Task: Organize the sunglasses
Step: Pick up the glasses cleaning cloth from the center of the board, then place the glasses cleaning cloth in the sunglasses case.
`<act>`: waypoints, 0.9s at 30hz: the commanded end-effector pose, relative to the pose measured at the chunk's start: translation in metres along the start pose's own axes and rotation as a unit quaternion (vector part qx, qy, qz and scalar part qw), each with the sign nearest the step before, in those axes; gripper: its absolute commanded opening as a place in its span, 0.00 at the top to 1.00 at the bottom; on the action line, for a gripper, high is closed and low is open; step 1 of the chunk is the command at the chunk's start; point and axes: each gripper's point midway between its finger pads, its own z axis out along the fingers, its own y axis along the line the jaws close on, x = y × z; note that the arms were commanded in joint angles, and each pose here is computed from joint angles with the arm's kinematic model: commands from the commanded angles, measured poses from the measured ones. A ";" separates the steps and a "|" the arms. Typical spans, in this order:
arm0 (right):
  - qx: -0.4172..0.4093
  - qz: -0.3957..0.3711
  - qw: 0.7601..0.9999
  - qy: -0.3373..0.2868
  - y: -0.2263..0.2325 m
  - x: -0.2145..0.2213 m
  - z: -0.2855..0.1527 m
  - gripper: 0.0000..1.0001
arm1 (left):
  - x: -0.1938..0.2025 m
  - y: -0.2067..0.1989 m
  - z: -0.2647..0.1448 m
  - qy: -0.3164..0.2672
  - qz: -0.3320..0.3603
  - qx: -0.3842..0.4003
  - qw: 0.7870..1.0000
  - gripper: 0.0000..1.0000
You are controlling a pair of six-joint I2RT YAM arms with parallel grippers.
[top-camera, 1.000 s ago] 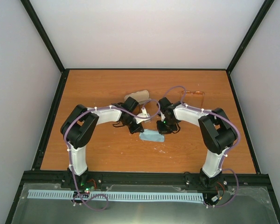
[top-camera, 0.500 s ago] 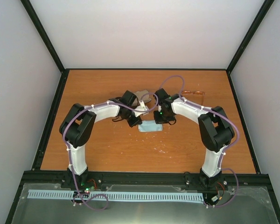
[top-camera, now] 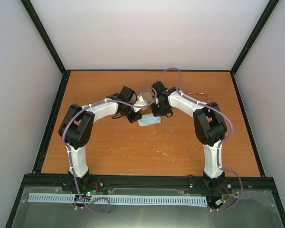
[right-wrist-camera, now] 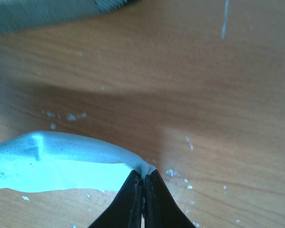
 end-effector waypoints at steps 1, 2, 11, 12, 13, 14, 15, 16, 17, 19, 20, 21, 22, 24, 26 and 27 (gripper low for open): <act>0.008 -0.013 1.000 -0.015 -0.003 -0.023 -0.008 0.97 | -0.034 0.024 -0.030 -0.048 -0.004 -0.029 0.998 0.99; 0.008 -0.013 1.000 -0.018 -0.003 -0.027 -0.009 0.97 | -0.036 0.027 -0.032 -0.051 -0.006 -0.032 0.998 1.00; 0.005 -0.028 0.999 -0.035 0.001 -0.059 -0.015 0.97 | -0.041 0.057 -0.048 -0.069 -0.025 -0.043 0.996 1.00; 0.005 -0.030 0.999 -0.037 0.002 -0.062 -0.015 0.97 | -0.041 0.059 -0.048 -0.069 -0.026 -0.045 0.996 1.00; 0.004 -0.031 0.999 -0.036 0.002 -0.064 -0.013 0.97 | -0.040 0.061 -0.048 -0.069 -0.027 -0.046 0.996 0.99; 0.004 -0.034 0.999 -0.036 0.003 -0.066 -0.013 0.97 | -0.040 0.063 -0.049 -0.070 -0.028 -0.046 0.996 1.00; 0.003 -0.035 0.999 -0.037 0.003 -0.069 -0.013 0.97 | -0.039 0.065 -0.049 -0.070 -0.029 -0.047 0.996 1.00; 0.003 -0.037 0.999 -0.038 0.004 -0.071 -0.014 0.97 | -0.039 0.067 -0.050 -0.071 -0.031 -0.047 0.996 1.00; 0.002 -0.039 0.998 -0.040 0.005 -0.074 -0.014 0.97 | -0.039 0.069 -0.051 -0.073 -0.033 -0.049 0.996 1.00; 0.000 -0.042 0.998 -0.042 0.006 -0.078 -0.015 0.97 | -0.040 0.072 -0.052 -0.075 -0.035 -0.049 0.995 1.00; -0.002 -0.044 0.998 -0.043 0.006 -0.080 -0.015 0.97 | -0.040 0.073 -0.052 -0.076 -0.037 -0.049 0.995 1.00; -0.004 -0.045 0.998 -0.042 0.007 -0.082 -0.015 0.97 | -0.040 0.074 -0.052 -0.076 -0.038 -0.048 0.995 1.00; -0.004 -0.046 0.998 -0.039 0.007 -0.083 -0.014 0.97 | -0.040 0.074 -0.052 -0.076 -0.038 -0.047 0.995 1.00; -0.005 -0.047 0.998 -0.037 0.008 -0.086 -0.012 0.97 | -0.038 0.074 -0.050 -0.074 -0.038 -0.044 0.996 1.00; -0.008 -0.047 0.998 -0.040 0.010 -0.090 -0.012 0.97 | -0.038 0.074 -0.048 -0.073 -0.038 -0.043 0.996 0.99; -0.008 -0.047 0.998 -0.041 0.010 -0.091 -0.011 0.97 | -0.038 0.074 -0.048 -0.073 -0.038 -0.043 0.996 0.99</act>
